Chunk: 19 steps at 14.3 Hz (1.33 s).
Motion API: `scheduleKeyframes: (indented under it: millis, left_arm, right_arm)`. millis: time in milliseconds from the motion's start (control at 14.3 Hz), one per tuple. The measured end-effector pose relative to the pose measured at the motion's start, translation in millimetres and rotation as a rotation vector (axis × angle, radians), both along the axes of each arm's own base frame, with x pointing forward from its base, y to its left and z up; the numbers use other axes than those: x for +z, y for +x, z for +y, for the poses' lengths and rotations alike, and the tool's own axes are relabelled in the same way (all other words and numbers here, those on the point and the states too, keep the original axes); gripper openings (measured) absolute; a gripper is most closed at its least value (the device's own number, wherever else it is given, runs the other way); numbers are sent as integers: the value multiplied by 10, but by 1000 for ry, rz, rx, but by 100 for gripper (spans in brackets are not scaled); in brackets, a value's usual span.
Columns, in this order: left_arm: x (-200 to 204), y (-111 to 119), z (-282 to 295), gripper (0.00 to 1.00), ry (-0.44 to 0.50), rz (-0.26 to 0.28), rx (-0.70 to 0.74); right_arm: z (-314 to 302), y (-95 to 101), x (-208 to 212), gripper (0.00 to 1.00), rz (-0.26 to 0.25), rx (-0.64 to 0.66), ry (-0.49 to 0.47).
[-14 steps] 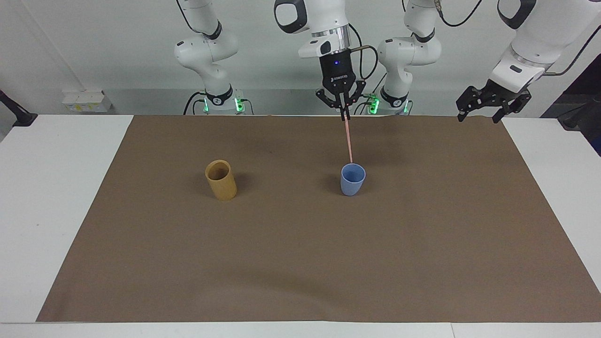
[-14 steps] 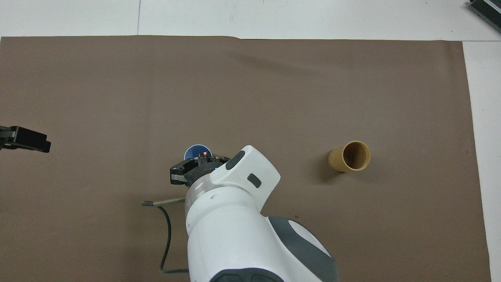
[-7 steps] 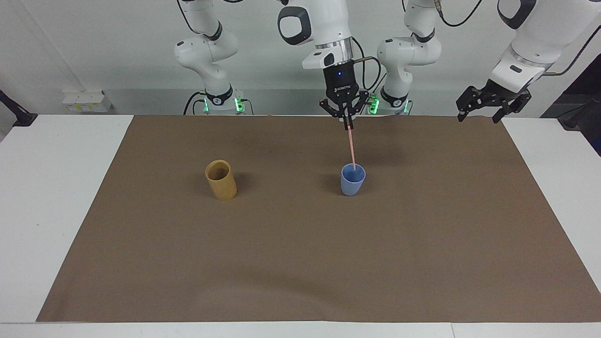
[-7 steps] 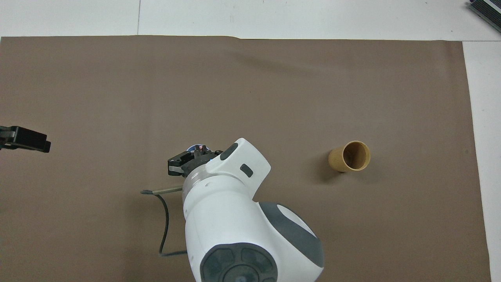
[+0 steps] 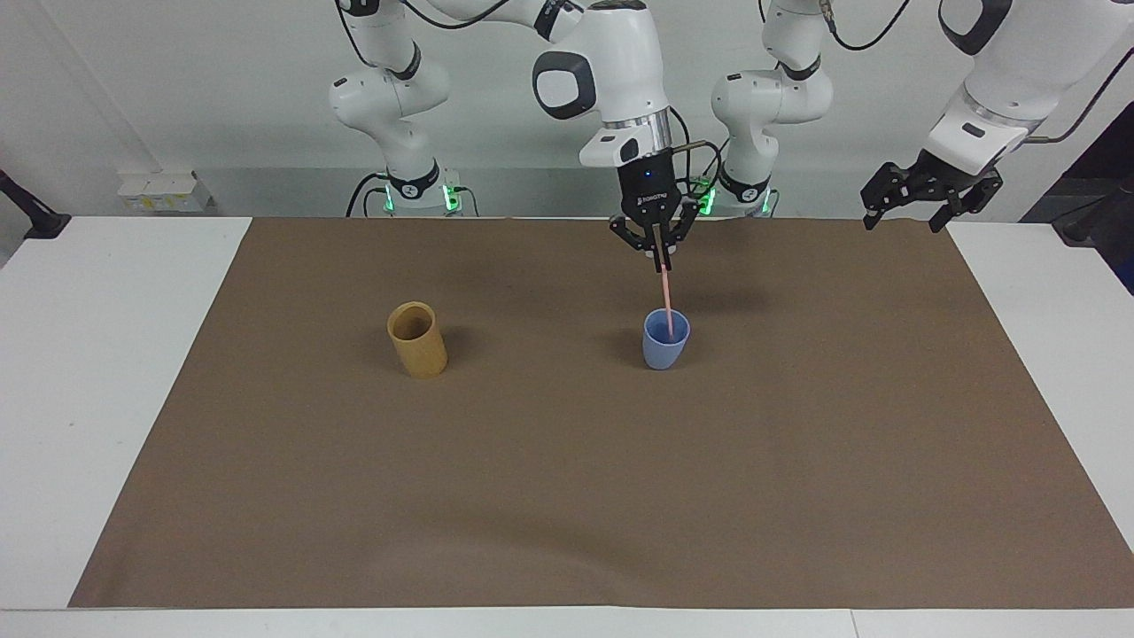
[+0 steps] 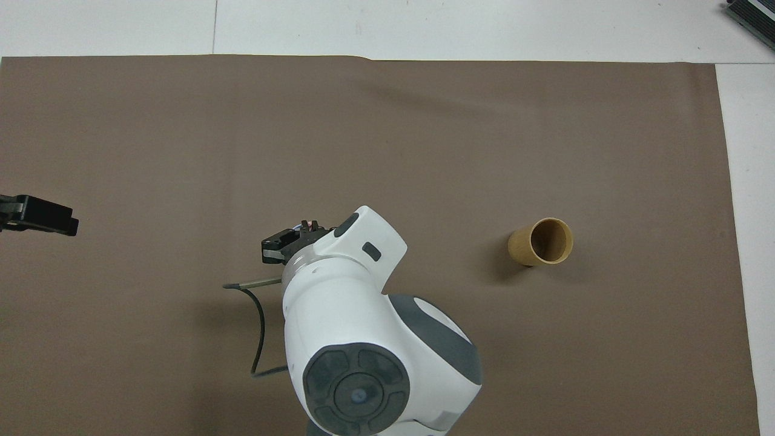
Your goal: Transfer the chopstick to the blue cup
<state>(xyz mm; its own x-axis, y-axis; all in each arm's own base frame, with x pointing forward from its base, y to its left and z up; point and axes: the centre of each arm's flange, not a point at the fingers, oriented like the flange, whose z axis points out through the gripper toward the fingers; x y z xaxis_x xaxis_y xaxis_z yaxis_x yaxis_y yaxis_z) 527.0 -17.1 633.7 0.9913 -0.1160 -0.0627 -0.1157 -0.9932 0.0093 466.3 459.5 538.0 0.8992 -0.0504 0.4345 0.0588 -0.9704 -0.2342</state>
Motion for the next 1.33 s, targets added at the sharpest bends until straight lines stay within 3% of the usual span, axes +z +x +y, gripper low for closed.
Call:
scheduleKeyframes:
  millis: [841, 911, 1192, 1332]
  left_arm:
    - [0, 0, 0, 100, 0, 0, 0]
    - [0, 0, 0, 100, 0, 0, 0]
    - [0, 0, 0, 100, 0, 0, 0]
    - [0, 0, 0, 100, 0, 0, 0]
  right_arm:
    - [3, -12, -33, 16, 5, 2, -5]
    - [3, -12, -37, 23, 5, 2, -5]
    - [2, -13, -40, 29, 6, 2, -6]
    - [0, -13, -39, 50, 6, 1, -6]
